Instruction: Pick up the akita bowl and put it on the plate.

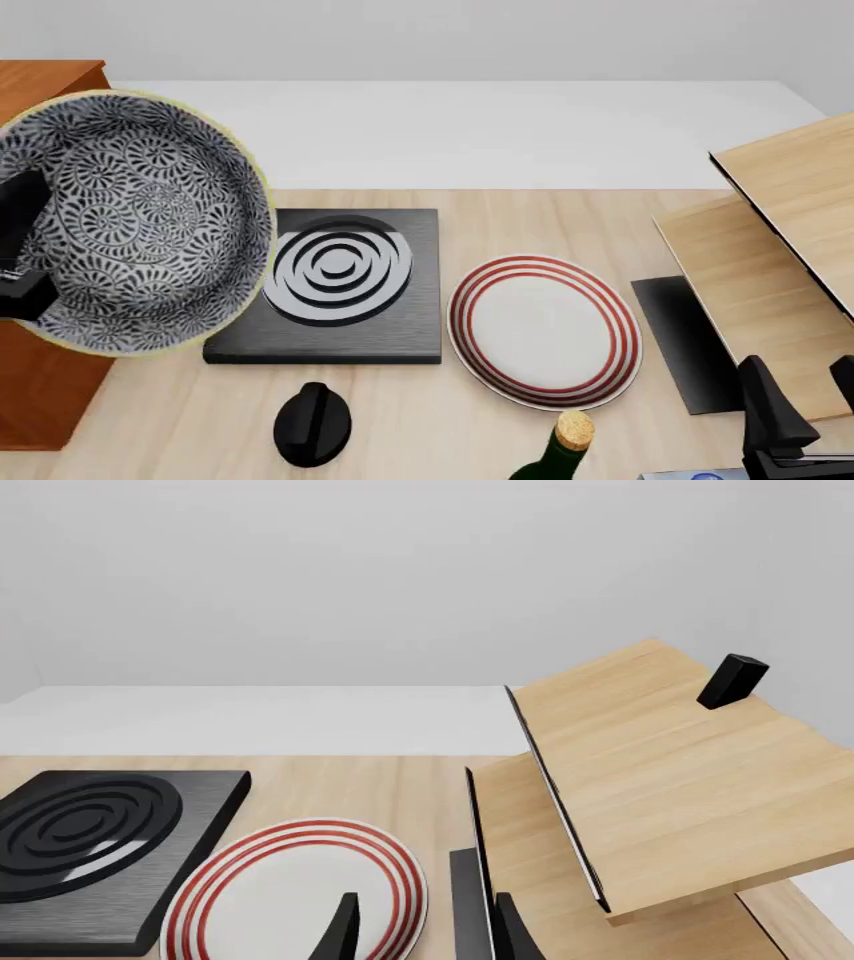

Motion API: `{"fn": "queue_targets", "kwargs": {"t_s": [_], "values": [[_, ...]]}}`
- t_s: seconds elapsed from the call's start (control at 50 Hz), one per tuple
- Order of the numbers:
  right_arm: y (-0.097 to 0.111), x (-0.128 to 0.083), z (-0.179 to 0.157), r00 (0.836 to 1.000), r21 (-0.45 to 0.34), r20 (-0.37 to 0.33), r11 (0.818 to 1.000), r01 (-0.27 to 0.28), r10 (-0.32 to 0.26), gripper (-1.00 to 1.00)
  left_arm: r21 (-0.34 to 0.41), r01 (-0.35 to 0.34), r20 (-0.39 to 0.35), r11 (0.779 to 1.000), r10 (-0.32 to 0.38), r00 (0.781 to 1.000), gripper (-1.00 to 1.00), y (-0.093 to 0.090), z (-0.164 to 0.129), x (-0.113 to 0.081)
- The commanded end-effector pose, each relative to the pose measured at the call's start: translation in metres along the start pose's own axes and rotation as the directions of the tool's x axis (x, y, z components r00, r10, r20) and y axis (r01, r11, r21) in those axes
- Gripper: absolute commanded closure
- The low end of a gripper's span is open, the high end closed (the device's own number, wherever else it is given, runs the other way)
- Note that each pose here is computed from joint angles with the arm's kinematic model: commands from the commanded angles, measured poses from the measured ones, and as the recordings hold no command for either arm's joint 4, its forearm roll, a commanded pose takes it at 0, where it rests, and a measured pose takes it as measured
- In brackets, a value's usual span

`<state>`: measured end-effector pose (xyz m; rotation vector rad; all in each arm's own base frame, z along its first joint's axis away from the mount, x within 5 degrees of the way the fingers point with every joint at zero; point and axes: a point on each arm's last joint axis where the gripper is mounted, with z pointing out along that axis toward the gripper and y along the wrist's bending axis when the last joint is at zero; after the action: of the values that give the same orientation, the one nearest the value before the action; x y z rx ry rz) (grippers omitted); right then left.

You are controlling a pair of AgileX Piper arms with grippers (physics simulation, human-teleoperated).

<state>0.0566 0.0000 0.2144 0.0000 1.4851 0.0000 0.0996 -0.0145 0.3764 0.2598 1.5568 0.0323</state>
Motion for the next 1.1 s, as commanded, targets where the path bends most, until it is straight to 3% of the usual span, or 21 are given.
{"fn": "queue_targets", "kwargs": {"t_s": [0.02,0.06,0.24,0.26,0.28,0.32,0.36,0.46,0.54,0.58,0.62,0.66,0.68,0.7,0.72,0.74,0.86,0.96,1.0,1.04,1.1], "values": [[0.0,0.0,0.0,1.0,0.0,0.0,1.0,0.0,0.0,-1.0,0.06,0.125,0.082,0.99,-0.129,0.988,1.0,-0.009,0.047,-0.006],[0.0,0.0,0.0,1.0,0.0,0.0,1.0,0.0,0.0,-1.0,0.096,0.193,0.08,0.976,-0.201,0.976,1.0,-0.014,0.055,-0.005],[0.0,0.0,0.0,1.0,0.0,0.0,1.0,0.0,0.0,-1.0,0.175,0.241,0.038,0.955,-0.251,0.967,1.0,-0.036,0.097,0.002],[0.0,0.0,0.0,1.0,0.0,0.0,1.0,0.0,0.0,-1.0,0.189,0.292,0.007,0.938,-0.298,0.954,1.0,-0.041,0.106,0.003],[0.0,0.0,0.0,1.0,0.0,0.0,1.0,0.0,0.0,-1.0,0.197,0.281,-0.002,0.939,-0.286,0.958,1.0,-0.044,0.113,0.004],[0.0,0.0,0.0,1.0,0.0,0.0,1.0,0.0,0.0,-1.0,0.208,0.33,-0.026,0.921,-0.332,0.943,1.0,-0.049,0.121,0.005],[0.0,0.0,0.0,1.0,0.0,0.0,1.0,0.0,0.0,-1.0,0.229,0.319,-0.041,0.92,-0.318,0.947,1.0,-0.057,0.13,0.007],[0.0,0.0,0.0,1.0,0.0,0.0,1.0,0.0,0.0,-1.0,0.295,0.357,-0.103,0.886,-0.342,0.934,1.0,-0.082,0.139,0.013],[0.0,0.0,0.0,1.0,0.0,0.0,1.0,0.0,0.0,-1.0,0.329,0.362,-0.142,0.872,-0.333,0.932,1.0,-0.097,0.146,0.017],[0.0,0.0,0.0,1.0,0.0,0.0,1.0,0.0,0.0,-1.0,0.35,0.406,-0.178,0.844,-0.366,0.914,1.0,-0.107,0.146,0.018],[0.0,0.0,0.0,1.0,0.0,0.0,1.0,0.0,0.0,-1.0,0.358,0.382,-0.184,0.852,-0.336,0.924,1.0,-0.111,0.15,0.018],[0.0,0.0,0.0,1.0,0.0,0.0,1.0,0.0,0.0,-1.0,0.369,0.411,-0.22,0.833,-0.352,0.91,1.0,-0.121,0.152,0.021],[0.0,0.0,0.0,1.0,0.0,0.0,1.0,0.0,0.0,-1.0,0.376,0.391,-0.217,0.84,-0.33,0.919,1.0,-0.122,0.154,0.021],[0.0,0.0,0.0,1.0,0.0,0.0,1.0,0.0,0.0,-1.0,0.38,0.397,-0.225,0.835,-0.333,0.916,1.0,-0.125,0.154,0.021],[0.0,0.0,0.0,1.0,0.0,0.0,1.0,0.0,0.0,-1.0,0.376,0.443,-0.252,0.814,-0.37,0.894,1.0,-0.128,0.153,0.022],[0.0,0.0,0.0,1.0,0.0,0.0,1.0,0.0,0.0,-1.0,0.396,0.399,-0.24,0.827,-0.326,0.914,1.0,-0.131,0.153,0.02],[0.0,0.0,0.0,1.0,0.0,0.0,1.0,0.0,0.0,-1.0,0.409,0.458,-0.279,0.789,-0.37,0.886,1.0,-0.143,0.154,0.017],[0.0,0.0,0.0,1.0,0.0,0.0,1.0,0.0,0.0,-1.0,0.421,0.435,-0.283,0.796,-0.34,0.897,1.0,-0.149,0.158,0.013],[0.0,0.0,0.0,1.0,0.0,0.0,1.0,0.0,0.0,-1.0,0.425,0.461,-0.301,0.779,-0.359,0.883,1.0,-0.153,0.157,0.012],[0.0,0.0,0.0,1.0,0.0,0.0,1.0,0.0,0.0,-1.0,0.429,0.438,-0.299,0.79,-0.333,0.894,1.0,-0.155,0.161,0.011],[0.0,0.0,0.0,1.0,0.0,0.0,1.0,0.0,0.0,-1.0,0.43,0.452,-0.324,0.782,-0.334,0.885,1.0,-0.161,0.163,0.012]]}}
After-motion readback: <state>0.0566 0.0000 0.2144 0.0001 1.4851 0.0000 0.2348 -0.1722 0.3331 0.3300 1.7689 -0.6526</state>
